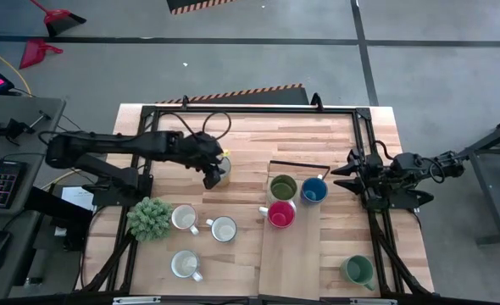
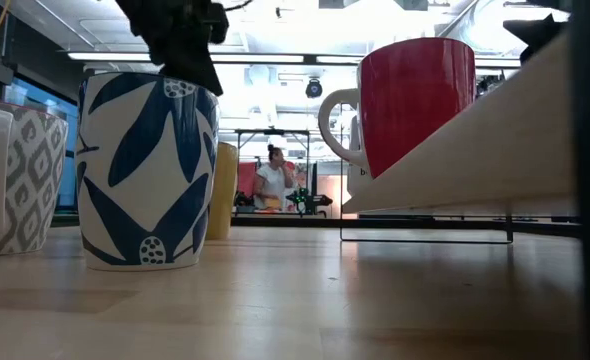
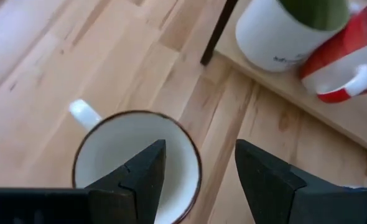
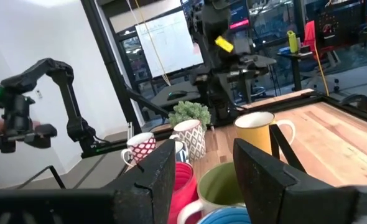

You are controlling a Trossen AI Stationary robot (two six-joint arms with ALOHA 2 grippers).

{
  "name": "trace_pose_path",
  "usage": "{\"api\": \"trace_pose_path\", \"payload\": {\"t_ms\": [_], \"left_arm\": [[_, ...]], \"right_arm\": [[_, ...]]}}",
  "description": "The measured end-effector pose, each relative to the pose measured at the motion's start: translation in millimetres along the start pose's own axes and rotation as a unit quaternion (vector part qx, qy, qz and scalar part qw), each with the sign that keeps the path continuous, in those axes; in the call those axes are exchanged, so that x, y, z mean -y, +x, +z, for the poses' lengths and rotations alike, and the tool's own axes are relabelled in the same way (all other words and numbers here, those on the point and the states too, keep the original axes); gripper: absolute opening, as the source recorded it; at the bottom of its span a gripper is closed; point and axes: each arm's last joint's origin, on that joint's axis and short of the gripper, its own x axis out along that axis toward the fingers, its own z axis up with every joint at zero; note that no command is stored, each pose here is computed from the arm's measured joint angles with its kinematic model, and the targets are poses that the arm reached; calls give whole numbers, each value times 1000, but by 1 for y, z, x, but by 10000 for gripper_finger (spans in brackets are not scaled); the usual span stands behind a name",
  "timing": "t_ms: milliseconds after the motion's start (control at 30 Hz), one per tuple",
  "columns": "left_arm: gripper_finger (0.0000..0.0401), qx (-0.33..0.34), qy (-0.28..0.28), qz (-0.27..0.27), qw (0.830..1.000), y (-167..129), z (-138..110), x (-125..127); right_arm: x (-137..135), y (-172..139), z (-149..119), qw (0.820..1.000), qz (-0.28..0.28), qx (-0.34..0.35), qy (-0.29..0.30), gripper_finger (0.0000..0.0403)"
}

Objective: Place coffee mugs
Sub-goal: Put the yellow mug on the shelf

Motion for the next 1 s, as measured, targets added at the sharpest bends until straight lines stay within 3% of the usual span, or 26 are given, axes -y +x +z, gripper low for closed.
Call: {"api": "trace_pose_path", "payload": {"t_ms": [233,1000], "left_arm": [[184,-37,-26,15,999,15,-4,0],[184,-106,-21,29,994,57,-15,9]], "right_arm": [[0,0,-1,1000,-2,-4,-4,146],[1,0,-5,1000,-7,-28,9,146]]}}
